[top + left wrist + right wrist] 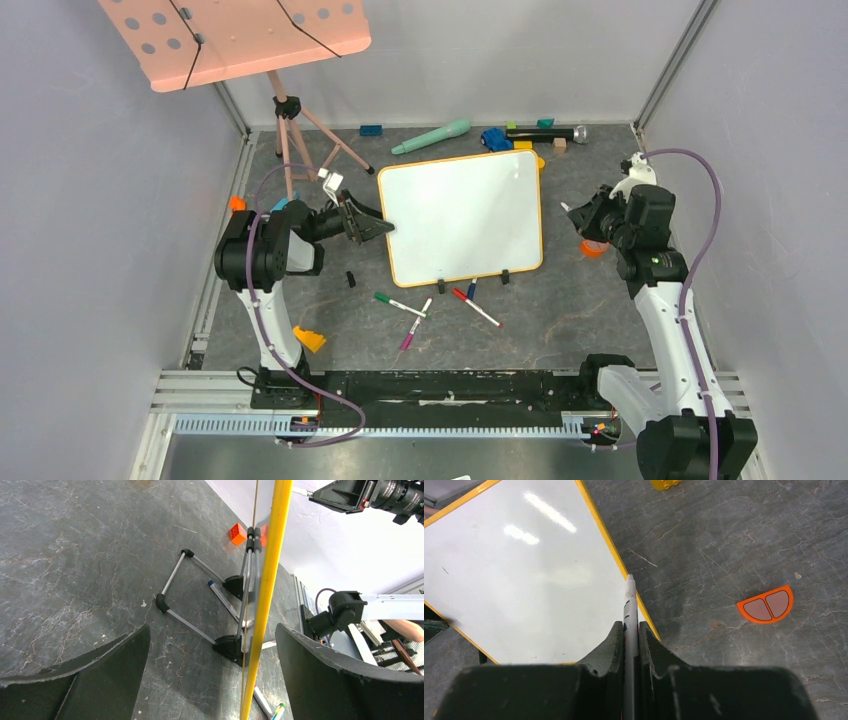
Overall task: Write a sentence on the whiteboard
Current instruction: Adjust the whiteboard on the whiteboard stand.
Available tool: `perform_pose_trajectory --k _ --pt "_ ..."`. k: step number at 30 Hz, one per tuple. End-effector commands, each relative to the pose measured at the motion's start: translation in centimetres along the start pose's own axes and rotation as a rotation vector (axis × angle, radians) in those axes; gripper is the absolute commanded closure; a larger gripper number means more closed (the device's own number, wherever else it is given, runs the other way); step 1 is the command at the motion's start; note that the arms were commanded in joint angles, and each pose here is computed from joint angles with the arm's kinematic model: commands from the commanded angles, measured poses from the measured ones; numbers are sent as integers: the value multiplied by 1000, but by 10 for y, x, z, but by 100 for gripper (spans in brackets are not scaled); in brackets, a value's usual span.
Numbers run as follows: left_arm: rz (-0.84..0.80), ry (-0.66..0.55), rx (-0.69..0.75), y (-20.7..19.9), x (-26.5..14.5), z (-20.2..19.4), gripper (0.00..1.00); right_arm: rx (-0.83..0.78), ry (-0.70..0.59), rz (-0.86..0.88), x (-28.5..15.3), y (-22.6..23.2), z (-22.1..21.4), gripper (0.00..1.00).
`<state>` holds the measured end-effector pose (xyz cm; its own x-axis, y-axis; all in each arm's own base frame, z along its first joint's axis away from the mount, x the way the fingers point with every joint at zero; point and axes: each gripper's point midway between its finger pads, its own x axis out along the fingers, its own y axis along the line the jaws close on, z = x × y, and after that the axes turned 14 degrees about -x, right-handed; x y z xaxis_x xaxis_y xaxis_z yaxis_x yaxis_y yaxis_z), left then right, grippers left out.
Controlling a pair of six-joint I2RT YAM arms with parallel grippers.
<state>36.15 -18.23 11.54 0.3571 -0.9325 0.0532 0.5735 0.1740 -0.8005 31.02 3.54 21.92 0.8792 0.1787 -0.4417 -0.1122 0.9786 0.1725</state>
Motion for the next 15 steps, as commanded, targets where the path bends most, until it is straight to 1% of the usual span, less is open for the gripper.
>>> perform_pose_trajectory --k 1,3,6,9,13,15 --pt "-45 12 100 -9 2 2 0 -13 -50 -1 -5 1 21 100" --pt "-45 13 97 -7 2 2 0 -12 -48 -4 -5 1 21 100" --pt "-67 46 114 -8 3 0 0 -13 -49 -7 -6 0 20 100" --pt "-73 67 119 -3 5 -8 4 -10 -49 -8 -5 0 20 100" --pt "-85 92 34 4 11 -6 11 -9 -52 -7 -6 0 21 100" --pt "-83 95 10 9 12 -7 12 -8 -52 -8 -6 0 22 100"
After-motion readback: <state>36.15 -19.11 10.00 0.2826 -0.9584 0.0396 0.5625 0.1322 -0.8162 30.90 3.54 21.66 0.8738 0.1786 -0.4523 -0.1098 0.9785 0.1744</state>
